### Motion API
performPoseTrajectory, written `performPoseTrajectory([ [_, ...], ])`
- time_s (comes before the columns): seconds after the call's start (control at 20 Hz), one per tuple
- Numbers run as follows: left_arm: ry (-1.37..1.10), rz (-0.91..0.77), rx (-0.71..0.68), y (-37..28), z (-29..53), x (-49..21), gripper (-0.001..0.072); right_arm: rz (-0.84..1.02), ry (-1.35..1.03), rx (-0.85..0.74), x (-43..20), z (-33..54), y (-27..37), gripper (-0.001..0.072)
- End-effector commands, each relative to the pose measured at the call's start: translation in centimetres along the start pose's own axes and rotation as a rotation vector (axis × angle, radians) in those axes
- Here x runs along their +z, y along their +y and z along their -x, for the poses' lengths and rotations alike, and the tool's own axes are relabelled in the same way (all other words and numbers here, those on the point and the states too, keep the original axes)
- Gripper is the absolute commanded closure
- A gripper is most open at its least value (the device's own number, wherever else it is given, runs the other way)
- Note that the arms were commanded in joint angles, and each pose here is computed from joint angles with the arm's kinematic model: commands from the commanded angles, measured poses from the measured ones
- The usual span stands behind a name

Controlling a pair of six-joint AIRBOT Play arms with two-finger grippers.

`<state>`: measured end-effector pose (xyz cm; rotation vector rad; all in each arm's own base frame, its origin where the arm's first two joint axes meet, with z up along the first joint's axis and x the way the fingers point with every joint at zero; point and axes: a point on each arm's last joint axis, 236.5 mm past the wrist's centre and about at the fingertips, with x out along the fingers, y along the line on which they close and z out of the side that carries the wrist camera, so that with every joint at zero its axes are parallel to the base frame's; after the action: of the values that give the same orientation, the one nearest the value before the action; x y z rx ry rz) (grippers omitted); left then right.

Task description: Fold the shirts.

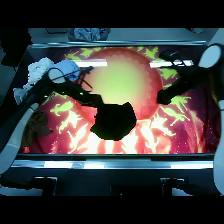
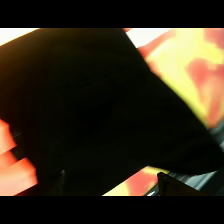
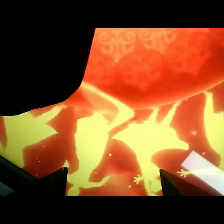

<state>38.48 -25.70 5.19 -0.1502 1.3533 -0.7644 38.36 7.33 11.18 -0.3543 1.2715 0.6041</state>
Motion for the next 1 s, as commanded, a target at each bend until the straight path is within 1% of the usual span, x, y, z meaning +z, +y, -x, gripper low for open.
performPoseTrajectory([
  [0.0, 0.116, 0.139, 0.128, 7.1, 3.3, -5.6, 0.0028, 0.068, 0.036, 0.320, 0.3, -5.8, 4.7, 0.0014],
  [0.1, 0.143, 0.193, 0.088, 7.3, 0.3, -8.6, 0.0029, 0.059, 0.027, 0.394, -0.4, -8.6, 6.1, 0.0015],
  [0.2, 0.158, 0.219, 0.000, 5.7, -3.7, -10.8, 0.0029, 0.052, 0.031, 0.475, -1.5, -10.6, 7.8, 0.0014],
  [0.3, 0.136, 0.237, -0.005, 5.4, -7.0, -11.6, 0.0029, 0.050, 0.051, 0.522, -2.7, -11.6, 8.8, 0.0013],
  [0.4, 0.121, 0.225, 0.010, 5.2, -9.0, -11.5, 0.0029, 0.047, 0.063, 0.530, -3.3, -12.1, 9.0, 0.0009],
  [0.45, 0.113, 0.217, 0.015, 5.1, -9.8, -11.3, 0.0029, 0.044, 0.059, 0.523, -3.2, -12.2, 8.8, -0.0006],
  [0.6, 0.087, 0.212, 0.036, 5.5, -11.5, -10.6, 0.0038, -0.002, 0.030, 0.465, -2.3, -13.0, 7.7, -0.0007],
  [0.65, 0.083, 0.221, 0.041, 5.8, -11.8, -10.5, 0.0104, -0.017, 0.010, 0.446, -1.8, -13.3, 7.3, -0.0007],
  [0.7, 0.085, 0.233, 0.044, 6.0, -12.0, -10.6, 0.0292, -0.025, -0.007, 0.434, -1.4, -13.6, 6.9, -0.0007],
  [0.75, 0.086, 0.235, 0.044, 6.1, -12.0, -10.6, 0.0608, -0.034, -0.016, 0.425, -1.1, -13.9, 6.7, -0.0008],
  [0.8, 0.084, 0.231, 0.044, 6.1, -11.9, -10.5, 0.0675, -0.041, -0.023, 0.415, -0.9, -14.4, 6.3, -0.0008],
  [0.95, 0.068, 0.220, 0.042, 5.7, -11.3, -10.1, 0.0676, -0.109, -0.072, 0.355, 0.6, -16.3, 4.4, -0.0007],
])
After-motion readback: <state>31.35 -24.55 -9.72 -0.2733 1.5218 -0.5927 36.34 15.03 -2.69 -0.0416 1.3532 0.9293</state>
